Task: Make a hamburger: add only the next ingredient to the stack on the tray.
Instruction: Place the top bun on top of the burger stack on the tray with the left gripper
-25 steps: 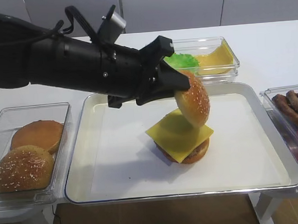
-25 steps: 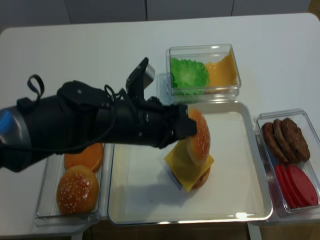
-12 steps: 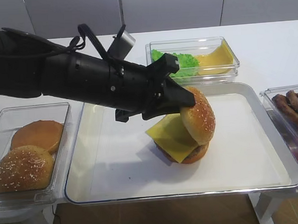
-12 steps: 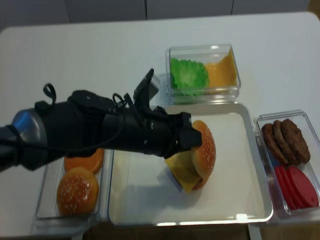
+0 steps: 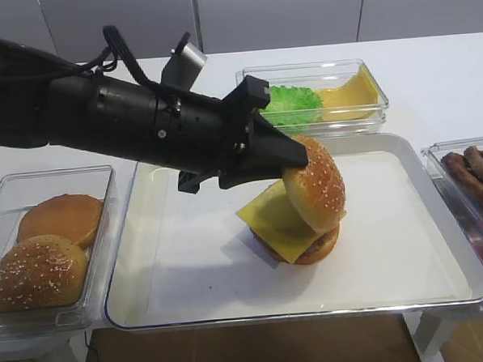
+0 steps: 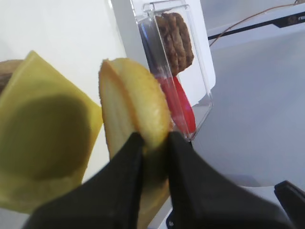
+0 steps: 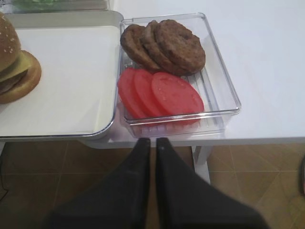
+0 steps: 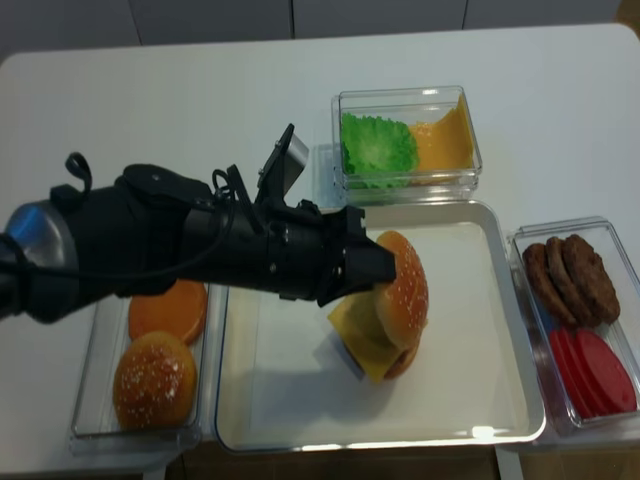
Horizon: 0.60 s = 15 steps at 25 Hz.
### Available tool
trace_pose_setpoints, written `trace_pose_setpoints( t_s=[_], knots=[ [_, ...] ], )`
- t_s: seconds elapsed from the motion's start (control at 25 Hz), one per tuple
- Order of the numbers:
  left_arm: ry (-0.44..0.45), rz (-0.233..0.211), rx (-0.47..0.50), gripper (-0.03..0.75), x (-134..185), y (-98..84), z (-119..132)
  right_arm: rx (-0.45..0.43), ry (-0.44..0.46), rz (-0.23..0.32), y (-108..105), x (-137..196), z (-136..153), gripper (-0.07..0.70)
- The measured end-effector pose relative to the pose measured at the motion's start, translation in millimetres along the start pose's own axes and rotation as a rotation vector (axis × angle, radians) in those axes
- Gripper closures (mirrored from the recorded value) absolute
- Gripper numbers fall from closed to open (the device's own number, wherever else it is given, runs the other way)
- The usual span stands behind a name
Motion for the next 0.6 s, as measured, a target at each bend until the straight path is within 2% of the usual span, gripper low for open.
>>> trace_pose_setpoints(
  t_s=[0.28, 0.6],
  knots=[
    [0.026, 0.036, -0.026, 0.603, 2.3, 3.1, -0.6, 0.000, 0.000, 0.000, 0.0, 0.0, 0.0, 0.605],
    [0.001, 0.023, -0.042, 0.603, -3.1, 9.6, -6.6, 0.000, 0.000, 0.000, 0.0, 0.0, 0.0, 0.605]
  ],
)
Point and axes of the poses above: a point on each arm's last joint axis where the gripper is mounted, z pointing out along that axis toward the gripper, y along the wrist's bending axis when the last joint is at zero, x = y × z, the point moved 1 cm from there along z, pointing out along that axis toward the gripper, and after that the axes turned 13 degrees about z, right-handed, at the moved point
